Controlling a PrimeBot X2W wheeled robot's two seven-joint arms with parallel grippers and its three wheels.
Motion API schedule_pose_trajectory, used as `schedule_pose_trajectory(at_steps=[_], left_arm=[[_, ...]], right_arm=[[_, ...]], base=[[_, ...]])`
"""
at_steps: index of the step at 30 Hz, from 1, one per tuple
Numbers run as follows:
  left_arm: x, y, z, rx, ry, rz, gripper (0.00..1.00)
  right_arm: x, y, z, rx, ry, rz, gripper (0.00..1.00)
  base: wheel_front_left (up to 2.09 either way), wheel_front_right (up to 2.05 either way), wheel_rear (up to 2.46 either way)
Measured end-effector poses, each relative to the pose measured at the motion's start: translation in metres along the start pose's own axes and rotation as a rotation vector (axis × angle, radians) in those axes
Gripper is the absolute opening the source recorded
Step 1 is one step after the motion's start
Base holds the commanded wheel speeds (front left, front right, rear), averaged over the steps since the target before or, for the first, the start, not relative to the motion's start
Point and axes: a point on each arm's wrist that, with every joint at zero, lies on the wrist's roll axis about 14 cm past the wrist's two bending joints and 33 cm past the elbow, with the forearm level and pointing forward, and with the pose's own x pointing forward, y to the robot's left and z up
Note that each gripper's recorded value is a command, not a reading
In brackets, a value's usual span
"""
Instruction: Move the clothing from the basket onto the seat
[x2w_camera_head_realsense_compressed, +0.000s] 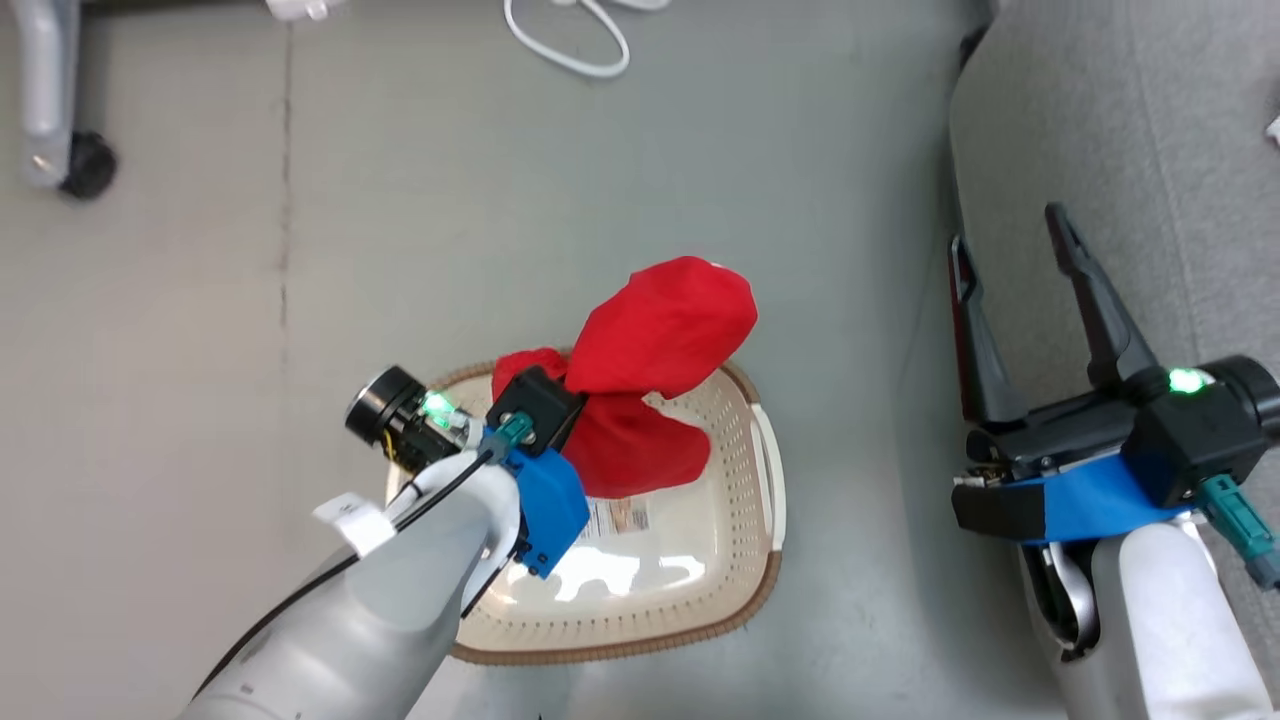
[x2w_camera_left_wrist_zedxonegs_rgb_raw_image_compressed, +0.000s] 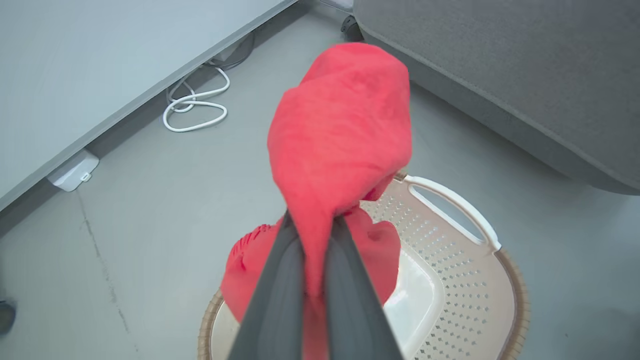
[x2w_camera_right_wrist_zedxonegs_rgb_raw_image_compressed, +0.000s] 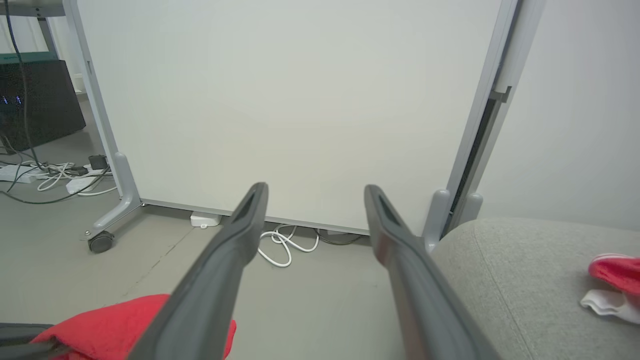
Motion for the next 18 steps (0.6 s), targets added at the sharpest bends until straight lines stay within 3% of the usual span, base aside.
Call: schedule_pose_trajectory(at_steps=[9, 18], left_arm=[[-0.046, 0.006, 0.066, -0.019, -0.231, 0.112, 0.00], [-0.092, 0.009, 0.147, 0.043, -0.483, 0.180, 0.00]], right_arm=[[-0.023, 0.007, 0.038, 0.004, -0.056, 0.006, 1.00], [-0.040, 0.017, 0.069, 0.009, -0.116, 0.023, 1.00]], base=[[0.00, 0.00, 0.00], [0.00, 0.00, 0.00]])
